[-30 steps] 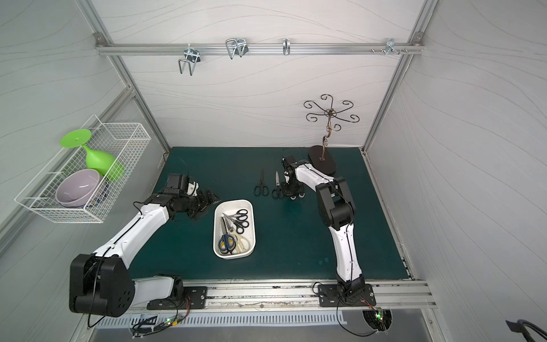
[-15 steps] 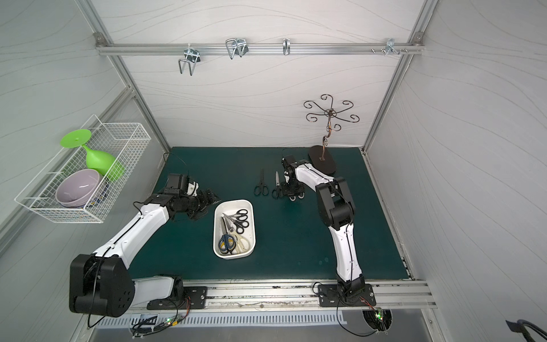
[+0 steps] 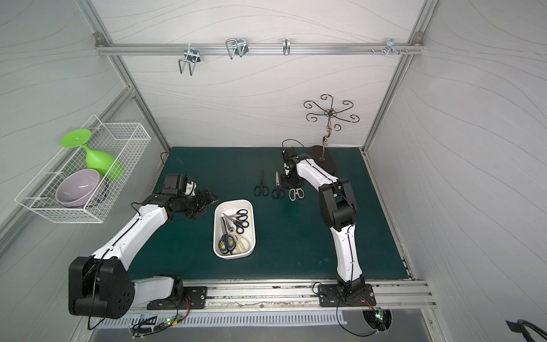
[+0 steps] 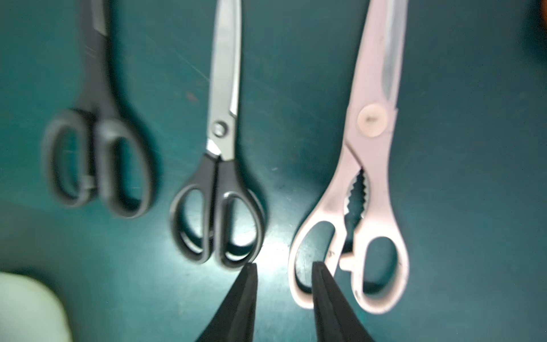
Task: Take the scissors out of the storage box
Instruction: Place the scissors at the center of the board, then pick up the scissors from the storage box.
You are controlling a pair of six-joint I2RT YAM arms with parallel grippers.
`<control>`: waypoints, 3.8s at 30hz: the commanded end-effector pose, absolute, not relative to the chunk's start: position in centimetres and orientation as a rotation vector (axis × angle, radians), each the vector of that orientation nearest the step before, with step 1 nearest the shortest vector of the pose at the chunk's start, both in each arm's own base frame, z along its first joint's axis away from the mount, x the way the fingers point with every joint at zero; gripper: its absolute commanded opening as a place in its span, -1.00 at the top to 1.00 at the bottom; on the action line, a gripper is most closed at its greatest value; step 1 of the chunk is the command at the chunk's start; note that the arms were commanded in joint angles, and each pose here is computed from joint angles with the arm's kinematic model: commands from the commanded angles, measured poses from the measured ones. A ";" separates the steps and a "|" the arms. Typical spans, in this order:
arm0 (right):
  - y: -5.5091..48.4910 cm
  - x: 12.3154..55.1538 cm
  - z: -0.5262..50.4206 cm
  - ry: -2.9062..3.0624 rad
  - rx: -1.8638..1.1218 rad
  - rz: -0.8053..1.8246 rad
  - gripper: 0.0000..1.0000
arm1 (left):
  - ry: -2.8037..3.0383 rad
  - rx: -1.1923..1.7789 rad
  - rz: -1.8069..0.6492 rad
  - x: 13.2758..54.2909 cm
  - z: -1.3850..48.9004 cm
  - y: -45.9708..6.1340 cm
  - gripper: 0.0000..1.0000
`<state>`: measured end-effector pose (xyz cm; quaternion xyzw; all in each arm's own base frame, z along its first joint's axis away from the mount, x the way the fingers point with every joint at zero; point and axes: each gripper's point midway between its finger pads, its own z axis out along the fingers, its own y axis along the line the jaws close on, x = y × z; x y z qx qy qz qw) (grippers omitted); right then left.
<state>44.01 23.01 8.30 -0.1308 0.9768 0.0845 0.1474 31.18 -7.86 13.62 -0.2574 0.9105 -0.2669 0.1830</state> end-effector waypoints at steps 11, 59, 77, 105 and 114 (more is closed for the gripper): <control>29.1 35.1 19.6 2.633 -0.589 0.444 0.29 | 2.505 -0.779 -0.829 31.5 14.7 -8.0 -0.77; 44.4 16.8 5.1 2.845 -1.105 0.370 0.40 | 2.469 -1.104 -0.657 28.2 11.2 -1.2 -0.77; 44.6 16.3 3.9 2.877 -1.138 0.342 0.64 | 2.471 -1.099 -0.662 28.2 11.3 -1.3 -0.77; 43.4 18.6 8.1 2.814 -1.054 0.373 0.87 | 2.477 -1.094 -0.674 28.6 11.3 -1.4 -0.77; 43.2 19.1 9.0 2.809 -1.024 0.412 0.88 | 2.477 -1.093 -0.674 28.5 11.3 -1.4 -0.77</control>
